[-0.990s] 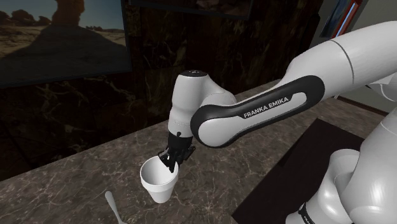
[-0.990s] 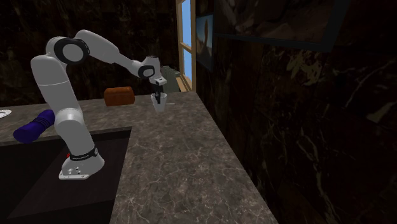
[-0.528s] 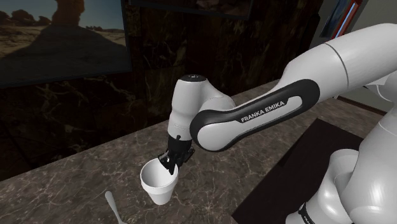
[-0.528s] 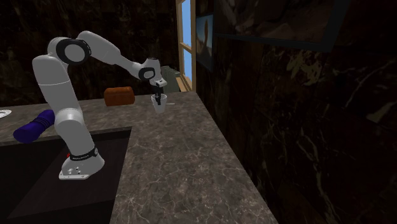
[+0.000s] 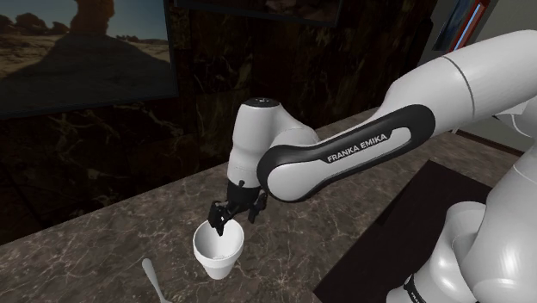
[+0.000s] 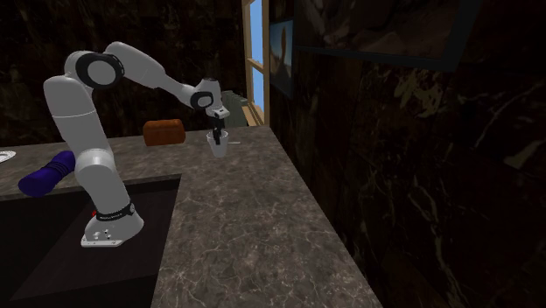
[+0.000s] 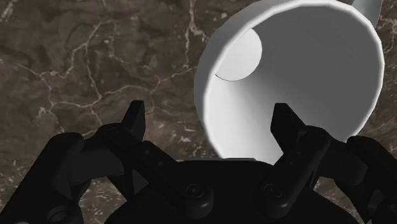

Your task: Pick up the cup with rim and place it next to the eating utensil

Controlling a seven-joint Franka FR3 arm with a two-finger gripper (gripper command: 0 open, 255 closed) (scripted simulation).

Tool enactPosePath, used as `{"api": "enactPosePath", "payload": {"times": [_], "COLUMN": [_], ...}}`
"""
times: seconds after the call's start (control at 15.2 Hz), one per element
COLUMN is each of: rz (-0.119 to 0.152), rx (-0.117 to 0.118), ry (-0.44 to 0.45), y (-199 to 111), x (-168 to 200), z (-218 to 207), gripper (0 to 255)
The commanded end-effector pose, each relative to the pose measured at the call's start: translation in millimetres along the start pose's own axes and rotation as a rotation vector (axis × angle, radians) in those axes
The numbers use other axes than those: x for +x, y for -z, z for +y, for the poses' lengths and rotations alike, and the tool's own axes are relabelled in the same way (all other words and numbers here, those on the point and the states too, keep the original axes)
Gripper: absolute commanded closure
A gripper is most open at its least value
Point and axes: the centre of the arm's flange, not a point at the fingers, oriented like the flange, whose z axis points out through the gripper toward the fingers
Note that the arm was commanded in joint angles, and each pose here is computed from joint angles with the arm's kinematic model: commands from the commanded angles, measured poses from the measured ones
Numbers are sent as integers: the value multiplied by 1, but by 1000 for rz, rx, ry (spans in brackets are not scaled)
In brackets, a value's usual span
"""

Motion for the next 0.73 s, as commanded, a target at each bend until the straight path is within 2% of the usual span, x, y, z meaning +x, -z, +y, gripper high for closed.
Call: {"api": "enactPosePath", "payload": {"times": [0.0, 0.13, 0.66], "rz": [0, 0, 0], "rx": [0, 0, 0], "ry": [0, 0, 0], "y": [21, 44, 44], "x": [-1, -1, -1], "z": [0, 0, 0], "gripper": [0, 0, 0]}}
